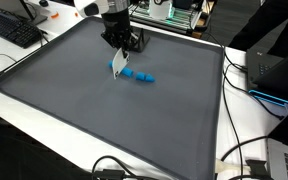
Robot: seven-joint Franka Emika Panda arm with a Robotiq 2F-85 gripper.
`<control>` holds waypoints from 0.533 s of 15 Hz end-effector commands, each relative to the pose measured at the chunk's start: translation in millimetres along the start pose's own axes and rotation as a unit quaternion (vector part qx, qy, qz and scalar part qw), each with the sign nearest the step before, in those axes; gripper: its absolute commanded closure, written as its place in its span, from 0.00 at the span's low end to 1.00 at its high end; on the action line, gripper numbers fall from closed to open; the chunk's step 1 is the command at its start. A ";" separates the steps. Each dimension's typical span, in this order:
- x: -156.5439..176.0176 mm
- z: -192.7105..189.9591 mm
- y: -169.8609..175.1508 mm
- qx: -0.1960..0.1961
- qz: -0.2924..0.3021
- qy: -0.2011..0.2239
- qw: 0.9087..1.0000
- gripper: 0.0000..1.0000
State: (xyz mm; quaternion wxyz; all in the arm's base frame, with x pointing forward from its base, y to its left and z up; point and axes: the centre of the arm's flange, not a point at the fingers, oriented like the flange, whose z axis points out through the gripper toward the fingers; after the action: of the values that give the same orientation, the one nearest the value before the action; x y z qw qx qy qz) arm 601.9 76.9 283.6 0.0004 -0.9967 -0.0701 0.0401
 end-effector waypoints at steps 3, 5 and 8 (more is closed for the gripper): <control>-9.8 16.3 5.1 0.002 0.006 -0.011 1.000 0.99; -11.0 22.2 4.7 0.004 0.006 -0.016 1.000 0.99; -12.1 30.7 4.0 0.007 0.006 -0.023 1.000 0.99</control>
State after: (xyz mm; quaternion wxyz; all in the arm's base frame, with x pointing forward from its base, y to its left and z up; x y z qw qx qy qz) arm 594.9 73.4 264.7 0.0002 -0.9960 -0.0675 0.0588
